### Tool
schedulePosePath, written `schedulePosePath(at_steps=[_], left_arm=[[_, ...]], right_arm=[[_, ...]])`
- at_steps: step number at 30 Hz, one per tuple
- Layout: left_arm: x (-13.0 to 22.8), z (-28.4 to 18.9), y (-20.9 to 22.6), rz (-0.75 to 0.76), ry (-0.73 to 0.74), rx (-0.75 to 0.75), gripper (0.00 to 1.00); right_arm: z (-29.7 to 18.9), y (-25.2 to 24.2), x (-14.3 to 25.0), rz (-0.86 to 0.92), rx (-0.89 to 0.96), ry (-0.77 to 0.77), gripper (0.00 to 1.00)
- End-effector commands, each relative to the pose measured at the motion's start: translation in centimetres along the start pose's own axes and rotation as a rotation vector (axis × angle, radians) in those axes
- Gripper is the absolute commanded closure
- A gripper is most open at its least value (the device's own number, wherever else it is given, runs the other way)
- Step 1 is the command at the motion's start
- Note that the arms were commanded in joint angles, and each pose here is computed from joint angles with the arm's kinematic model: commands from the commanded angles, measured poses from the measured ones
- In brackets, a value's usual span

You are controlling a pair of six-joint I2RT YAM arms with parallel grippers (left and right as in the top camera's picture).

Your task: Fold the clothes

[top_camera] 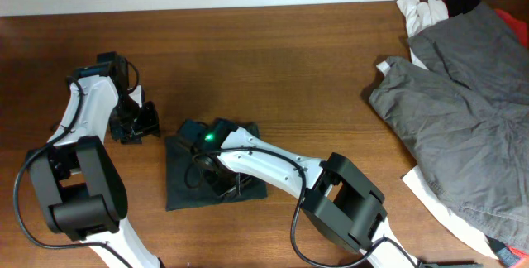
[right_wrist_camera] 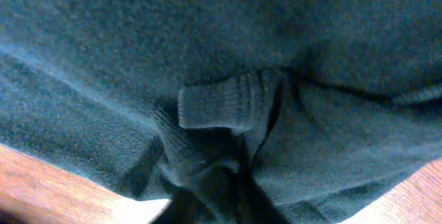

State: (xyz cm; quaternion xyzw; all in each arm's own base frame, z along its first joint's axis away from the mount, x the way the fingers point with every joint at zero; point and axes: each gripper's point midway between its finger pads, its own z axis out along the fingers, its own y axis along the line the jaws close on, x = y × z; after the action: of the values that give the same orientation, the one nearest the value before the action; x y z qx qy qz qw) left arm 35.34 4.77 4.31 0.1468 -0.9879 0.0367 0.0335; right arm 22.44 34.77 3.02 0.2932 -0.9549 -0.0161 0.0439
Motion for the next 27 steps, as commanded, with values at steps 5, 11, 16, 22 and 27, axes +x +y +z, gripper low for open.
schedulePosePath(at_steps=[5, 11, 16, 22, 27], left_arm=[[0.5, -0.4, -1.0, 0.016, 0.006, 0.056, 0.56], [0.0, -0.9, -3.3, 0.049, -0.013, 0.185, 0.57], [-1.8, -1.1, -5.2, 0.129, -0.097, 0.226, 0.56], [-0.8, 0.2, -5.5, 0.171, -0.077, 0.142, 0.56], [3.1, 3.5, -4.8, 0.171, 0.045, 0.094, 0.65]], right_arm=[[0.3, -1.0, -0.4, 0.040, 0.061, -0.025, 0.74], [0.0, -3.0, -0.6, 0.067, 0.158, -0.043, 0.74], [-0.1, -3.9, -0.7, 0.076, 0.189, -0.047, 0.74], [-0.6, -6.6, -0.7, 0.094, 0.291, -0.050, 0.74], [-1.8, -11.9, -1.9, 0.152, 0.439, -0.091, 0.75]])
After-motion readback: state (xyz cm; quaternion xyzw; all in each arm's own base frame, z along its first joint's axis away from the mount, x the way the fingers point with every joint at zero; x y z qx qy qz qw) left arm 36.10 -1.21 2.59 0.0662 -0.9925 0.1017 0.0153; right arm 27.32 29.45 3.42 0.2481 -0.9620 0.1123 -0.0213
